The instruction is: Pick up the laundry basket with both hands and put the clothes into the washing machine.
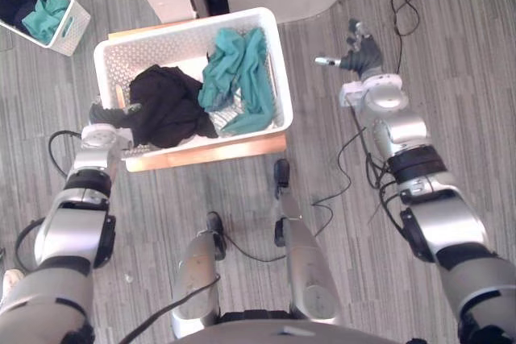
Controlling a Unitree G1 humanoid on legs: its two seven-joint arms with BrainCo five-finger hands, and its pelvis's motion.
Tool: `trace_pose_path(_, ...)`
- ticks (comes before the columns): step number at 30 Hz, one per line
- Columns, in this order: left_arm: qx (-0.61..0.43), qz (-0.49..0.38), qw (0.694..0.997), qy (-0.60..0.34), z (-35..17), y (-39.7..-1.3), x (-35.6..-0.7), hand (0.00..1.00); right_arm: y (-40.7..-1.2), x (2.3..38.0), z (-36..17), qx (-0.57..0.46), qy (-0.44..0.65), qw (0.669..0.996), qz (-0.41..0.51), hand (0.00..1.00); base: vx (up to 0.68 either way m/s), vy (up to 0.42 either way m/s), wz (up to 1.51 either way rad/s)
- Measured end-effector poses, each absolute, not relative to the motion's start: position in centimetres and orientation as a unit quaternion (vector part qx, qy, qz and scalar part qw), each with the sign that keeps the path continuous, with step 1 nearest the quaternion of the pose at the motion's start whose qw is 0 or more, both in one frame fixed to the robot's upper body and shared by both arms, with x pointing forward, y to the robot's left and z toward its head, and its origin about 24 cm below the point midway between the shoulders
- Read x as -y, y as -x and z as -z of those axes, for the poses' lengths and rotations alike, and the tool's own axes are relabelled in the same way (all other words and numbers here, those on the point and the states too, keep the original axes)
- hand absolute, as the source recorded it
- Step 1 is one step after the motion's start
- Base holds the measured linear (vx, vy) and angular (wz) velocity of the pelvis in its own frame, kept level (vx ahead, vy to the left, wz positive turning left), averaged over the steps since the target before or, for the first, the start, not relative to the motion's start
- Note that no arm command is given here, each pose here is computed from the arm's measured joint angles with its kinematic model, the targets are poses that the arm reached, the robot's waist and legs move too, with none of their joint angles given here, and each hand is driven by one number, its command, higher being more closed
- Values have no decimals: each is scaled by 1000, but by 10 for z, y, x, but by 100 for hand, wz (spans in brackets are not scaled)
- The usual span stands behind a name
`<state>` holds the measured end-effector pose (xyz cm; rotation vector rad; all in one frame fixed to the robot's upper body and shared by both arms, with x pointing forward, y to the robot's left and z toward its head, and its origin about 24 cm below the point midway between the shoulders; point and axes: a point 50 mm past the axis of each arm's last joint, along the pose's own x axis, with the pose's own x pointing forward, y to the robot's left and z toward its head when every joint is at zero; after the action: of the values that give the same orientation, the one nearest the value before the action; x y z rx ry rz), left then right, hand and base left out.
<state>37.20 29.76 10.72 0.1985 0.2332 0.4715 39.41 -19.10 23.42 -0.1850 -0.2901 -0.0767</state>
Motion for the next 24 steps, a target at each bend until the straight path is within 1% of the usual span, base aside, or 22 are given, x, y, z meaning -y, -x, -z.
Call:
trace_pose_path(6,-115,-232,961,-98,-107,-372,-297,0,-395,185,-232,142,93,985,28,0,-107,11,-1)
trace_pose_path(9,-115,-232,961,-99,-107,-372,-297,0,-397,170,-223,131,100,986,8,0,-95,14,0)
trace_pose_path(12,-111,-230,962,-99,-109,-374,-295,0,-400,162,-208,103,96,990,-1,0,-99,11,2)
trace_pose_path(14,-104,-226,964,-94,-112,-376,-291,0,-404,164,-192,68,113,991,2,0,-111,15,3)
trace_pose_path(20,-93,-232,964,-89,-116,-378,-290,0,-406,164,-186,53,125,991,9,0,-104,19,5)
trace_pose_path(22,-91,-235,964,-87,-117,-378,-290,0,-407,156,-177,40,152,988,0,0,-109,13,0)
trace_pose_path(24,-86,-242,962,-87,-120,-378,-292,0,-407,147,-169,28,140,990,-3,0,-84,4,2)
